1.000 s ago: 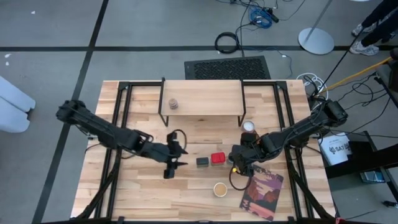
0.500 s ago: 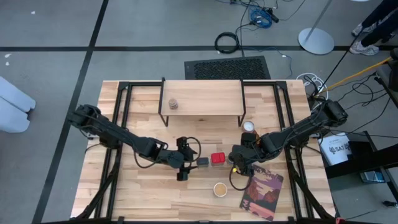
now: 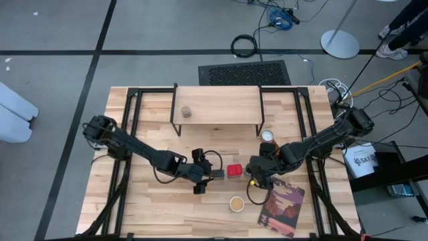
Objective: Shelf spices
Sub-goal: Put a green packet of spices on the shelf
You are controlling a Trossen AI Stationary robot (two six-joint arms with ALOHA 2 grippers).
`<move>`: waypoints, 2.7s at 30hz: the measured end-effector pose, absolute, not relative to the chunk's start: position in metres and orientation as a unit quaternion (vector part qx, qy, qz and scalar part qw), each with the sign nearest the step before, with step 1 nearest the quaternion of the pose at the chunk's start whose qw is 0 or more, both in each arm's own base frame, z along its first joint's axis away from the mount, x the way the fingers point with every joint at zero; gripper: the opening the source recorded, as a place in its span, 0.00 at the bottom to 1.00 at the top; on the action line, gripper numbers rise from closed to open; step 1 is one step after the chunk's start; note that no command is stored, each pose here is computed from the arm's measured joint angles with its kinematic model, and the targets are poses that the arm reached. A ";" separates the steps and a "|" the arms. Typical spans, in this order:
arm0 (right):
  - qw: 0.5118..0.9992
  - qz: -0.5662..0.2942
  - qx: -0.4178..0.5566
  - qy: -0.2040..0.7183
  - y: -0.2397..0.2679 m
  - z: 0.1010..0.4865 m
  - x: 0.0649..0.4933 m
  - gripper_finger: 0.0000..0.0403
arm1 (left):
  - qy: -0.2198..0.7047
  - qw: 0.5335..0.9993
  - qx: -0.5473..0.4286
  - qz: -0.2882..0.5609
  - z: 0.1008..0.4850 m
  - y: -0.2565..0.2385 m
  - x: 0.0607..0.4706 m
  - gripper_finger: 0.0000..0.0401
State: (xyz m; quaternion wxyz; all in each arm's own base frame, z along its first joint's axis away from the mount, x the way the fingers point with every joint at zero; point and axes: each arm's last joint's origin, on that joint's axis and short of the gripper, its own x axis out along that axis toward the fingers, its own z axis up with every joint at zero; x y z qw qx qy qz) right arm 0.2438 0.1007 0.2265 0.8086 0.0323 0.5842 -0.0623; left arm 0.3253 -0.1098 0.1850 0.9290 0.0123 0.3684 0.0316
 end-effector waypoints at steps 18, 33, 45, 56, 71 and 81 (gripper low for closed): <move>0.812 -0.062 0.038 0.578 0.102 0.239 0.247 0.87 | 0.363 0.931 0.020 0.044 0.162 -0.107 0.340 0.60; 0.850 -0.026 0.000 0.527 0.101 0.250 0.261 0.87 | 0.361 0.931 0.016 0.047 0.163 -0.103 0.341 0.36; 0.914 0.021 -0.021 0.404 0.089 0.265 0.291 0.87 | 0.333 0.943 0.003 0.021 0.202 -0.101 0.328 0.39; 0.940 0.027 -0.017 0.339 0.062 0.276 0.309 0.87 | 0.281 0.960 0.010 0.012 0.265 -0.089 0.291 0.40; 0.963 0.042 -0.014 0.266 0.047 0.287 0.321 0.87 | 0.227 0.971 0.036 0.067 0.290 -0.080 0.279 0.40; 0.967 0.032 -0.022 0.250 0.048 0.281 0.332 0.87 | 0.199 0.975 0.030 0.092 0.294 -0.079 0.281 0.40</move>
